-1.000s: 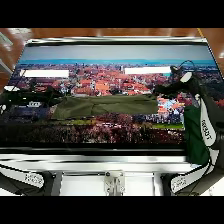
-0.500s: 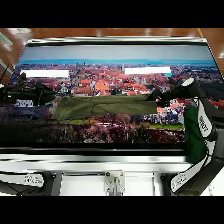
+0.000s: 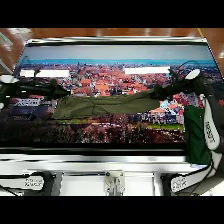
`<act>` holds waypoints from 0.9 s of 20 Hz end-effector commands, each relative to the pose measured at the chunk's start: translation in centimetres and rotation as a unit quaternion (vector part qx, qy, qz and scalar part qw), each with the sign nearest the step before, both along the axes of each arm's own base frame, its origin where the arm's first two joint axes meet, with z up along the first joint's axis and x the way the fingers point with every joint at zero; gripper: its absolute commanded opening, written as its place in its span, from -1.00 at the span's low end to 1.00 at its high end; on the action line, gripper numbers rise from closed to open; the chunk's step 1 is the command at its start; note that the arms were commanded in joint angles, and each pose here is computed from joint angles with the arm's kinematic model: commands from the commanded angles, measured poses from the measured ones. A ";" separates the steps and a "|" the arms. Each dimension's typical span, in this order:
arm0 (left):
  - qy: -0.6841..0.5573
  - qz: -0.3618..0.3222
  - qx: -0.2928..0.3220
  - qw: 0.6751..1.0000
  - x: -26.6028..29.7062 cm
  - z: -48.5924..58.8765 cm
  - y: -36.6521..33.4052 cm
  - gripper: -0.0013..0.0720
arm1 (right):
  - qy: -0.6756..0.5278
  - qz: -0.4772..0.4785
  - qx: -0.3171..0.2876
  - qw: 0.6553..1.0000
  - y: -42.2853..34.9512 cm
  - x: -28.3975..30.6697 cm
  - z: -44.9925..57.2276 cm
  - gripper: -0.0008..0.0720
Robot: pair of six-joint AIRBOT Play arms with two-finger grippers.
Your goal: Fold the shirts.
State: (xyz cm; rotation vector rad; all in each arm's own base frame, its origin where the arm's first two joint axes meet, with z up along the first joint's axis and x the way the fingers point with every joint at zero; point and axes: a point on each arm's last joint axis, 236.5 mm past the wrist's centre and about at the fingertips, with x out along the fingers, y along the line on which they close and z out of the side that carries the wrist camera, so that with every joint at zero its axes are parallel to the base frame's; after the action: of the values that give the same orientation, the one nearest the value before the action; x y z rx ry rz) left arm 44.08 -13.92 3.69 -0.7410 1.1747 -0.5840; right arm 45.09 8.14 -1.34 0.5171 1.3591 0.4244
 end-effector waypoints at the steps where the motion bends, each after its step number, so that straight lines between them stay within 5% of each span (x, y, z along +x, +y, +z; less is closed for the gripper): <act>1: -0.031 -0.054 0.006 0.998 -0.7 -1.2 -10.3 -0.85 | -0.041 0.028 -0.003 0.999 1.5 -2.9 7.4 -0.80; 10: 0.010 -0.124 -0.058 0.990 -8.2 -6.4 -29.0 -0.85 | -0.068 0.080 -0.056 0.993 5.6 -13.2 17.3 -0.80; 14: 0.055 -0.207 -0.074 0.974 -13.6 -7.9 -31.2 -0.85 | -0.094 0.070 -0.082 0.990 5.7 -14.8 19.1 -0.80; 18: 0.015 -0.179 -0.081 0.980 -9.3 -6.0 -27.7 -0.86 | -0.107 0.055 -0.086 0.989 5.6 -13.8 19.1 -0.80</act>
State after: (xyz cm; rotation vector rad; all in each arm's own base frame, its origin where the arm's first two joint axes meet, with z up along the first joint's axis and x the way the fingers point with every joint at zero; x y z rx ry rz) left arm 33.34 -43.14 -3.41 -0.6757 1.3516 -0.9568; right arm 30.83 13.90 17.40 0.2445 1.2404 0.4669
